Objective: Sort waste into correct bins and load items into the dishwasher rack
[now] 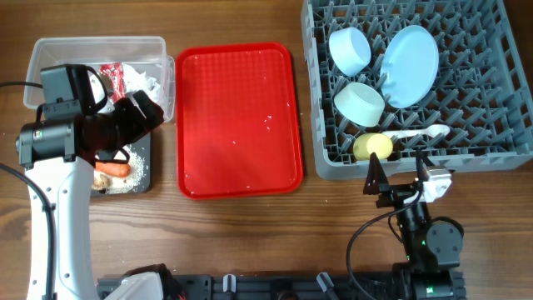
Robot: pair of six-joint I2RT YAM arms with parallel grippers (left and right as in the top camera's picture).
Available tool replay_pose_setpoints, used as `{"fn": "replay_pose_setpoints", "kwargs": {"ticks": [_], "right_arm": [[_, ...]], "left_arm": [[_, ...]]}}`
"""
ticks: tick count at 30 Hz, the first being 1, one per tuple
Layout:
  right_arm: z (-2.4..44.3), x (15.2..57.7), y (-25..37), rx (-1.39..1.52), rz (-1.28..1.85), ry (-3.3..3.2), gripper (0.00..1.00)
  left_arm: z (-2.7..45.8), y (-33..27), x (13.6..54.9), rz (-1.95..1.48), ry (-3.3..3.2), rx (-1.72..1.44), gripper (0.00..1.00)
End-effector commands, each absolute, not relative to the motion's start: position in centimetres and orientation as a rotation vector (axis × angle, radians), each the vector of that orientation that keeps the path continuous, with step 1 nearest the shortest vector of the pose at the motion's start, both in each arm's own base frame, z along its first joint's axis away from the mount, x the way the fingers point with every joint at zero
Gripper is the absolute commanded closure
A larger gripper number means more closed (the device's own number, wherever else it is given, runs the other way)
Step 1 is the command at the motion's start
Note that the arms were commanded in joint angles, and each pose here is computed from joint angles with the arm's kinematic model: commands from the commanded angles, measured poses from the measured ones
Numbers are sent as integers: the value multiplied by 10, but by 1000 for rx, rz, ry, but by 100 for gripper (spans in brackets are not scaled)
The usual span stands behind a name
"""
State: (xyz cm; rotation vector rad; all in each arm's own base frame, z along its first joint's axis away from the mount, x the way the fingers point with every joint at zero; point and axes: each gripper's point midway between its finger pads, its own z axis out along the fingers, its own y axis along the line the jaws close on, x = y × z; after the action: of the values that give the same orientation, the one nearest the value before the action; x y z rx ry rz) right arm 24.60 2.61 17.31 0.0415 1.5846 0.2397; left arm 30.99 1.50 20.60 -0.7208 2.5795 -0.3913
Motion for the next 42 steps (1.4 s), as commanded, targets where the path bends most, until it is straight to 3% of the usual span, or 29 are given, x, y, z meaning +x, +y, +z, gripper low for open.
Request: {"fn": "replay_pose_setpoints", "kwargs": {"ticks": [1, 8, 13, 18, 24, 42], "right_arm": [[175, 245, 30, 35, 264, 1577, 0], [175, 245, 30, 35, 264, 1577, 0], [175, 245, 30, 35, 264, 1577, 0], [175, 245, 30, 35, 264, 1577, 0], [175, 245, 30, 35, 264, 1577, 0], [175, 245, 30, 35, 264, 1577, 0]], "left_arm": [[212, 16, 312, -391, 2562, -709, 0], [237, 11, 302, -396, 2486, -660, 0], [302, -33, 242, -471, 2264, -387, 0], [263, -30, 191, -440, 2185, -365, 0], [264, -29, 231, -462, 1707, -220, 0], [186, -17, 246, -340, 1527, -175, 0]]}}
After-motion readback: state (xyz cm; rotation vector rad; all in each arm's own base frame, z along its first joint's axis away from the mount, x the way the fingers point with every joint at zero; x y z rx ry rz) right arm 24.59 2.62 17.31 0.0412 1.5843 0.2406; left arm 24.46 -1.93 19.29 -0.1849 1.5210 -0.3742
